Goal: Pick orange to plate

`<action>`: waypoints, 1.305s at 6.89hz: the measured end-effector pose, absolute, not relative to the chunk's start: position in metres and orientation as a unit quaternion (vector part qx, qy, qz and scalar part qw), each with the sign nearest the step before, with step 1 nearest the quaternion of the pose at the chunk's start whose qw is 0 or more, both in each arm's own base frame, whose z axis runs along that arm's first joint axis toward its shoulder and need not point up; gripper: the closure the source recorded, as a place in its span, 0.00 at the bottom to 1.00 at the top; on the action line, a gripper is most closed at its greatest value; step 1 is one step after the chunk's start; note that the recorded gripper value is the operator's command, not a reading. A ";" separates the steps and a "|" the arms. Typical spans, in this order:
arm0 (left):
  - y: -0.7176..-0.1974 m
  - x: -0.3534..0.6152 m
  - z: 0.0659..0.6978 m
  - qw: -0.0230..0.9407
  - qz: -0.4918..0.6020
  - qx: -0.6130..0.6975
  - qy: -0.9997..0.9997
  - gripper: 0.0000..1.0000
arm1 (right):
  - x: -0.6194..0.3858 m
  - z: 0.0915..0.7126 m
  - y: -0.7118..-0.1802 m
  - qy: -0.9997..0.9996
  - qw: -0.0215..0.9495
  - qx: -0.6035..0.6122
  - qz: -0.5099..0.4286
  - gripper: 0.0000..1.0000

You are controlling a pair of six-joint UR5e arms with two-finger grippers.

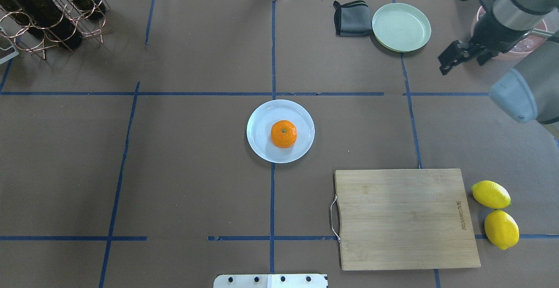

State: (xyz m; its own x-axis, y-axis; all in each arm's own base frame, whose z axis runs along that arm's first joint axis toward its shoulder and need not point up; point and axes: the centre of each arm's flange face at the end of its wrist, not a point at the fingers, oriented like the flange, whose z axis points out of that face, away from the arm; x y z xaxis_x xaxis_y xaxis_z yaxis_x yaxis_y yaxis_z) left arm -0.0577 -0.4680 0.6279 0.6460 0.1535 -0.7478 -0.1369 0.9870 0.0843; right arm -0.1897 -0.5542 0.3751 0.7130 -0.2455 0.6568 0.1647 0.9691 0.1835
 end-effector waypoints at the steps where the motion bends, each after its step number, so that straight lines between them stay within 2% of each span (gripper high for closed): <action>1: -0.468 -0.059 0.626 0.905 0.077 0.010 0.418 0.00 | -0.149 0.408 -0.552 -0.363 0.923 0.052 -0.117 0.00; 5: -0.470 -0.067 0.619 0.906 0.073 0.021 0.417 0.00 | 0.028 0.561 -0.506 -0.386 0.917 0.031 -0.094 0.00; 9: -0.470 -0.068 0.618 0.906 0.073 0.023 0.417 0.00 | 0.073 0.630 -0.479 -0.378 0.923 0.004 -0.075 0.00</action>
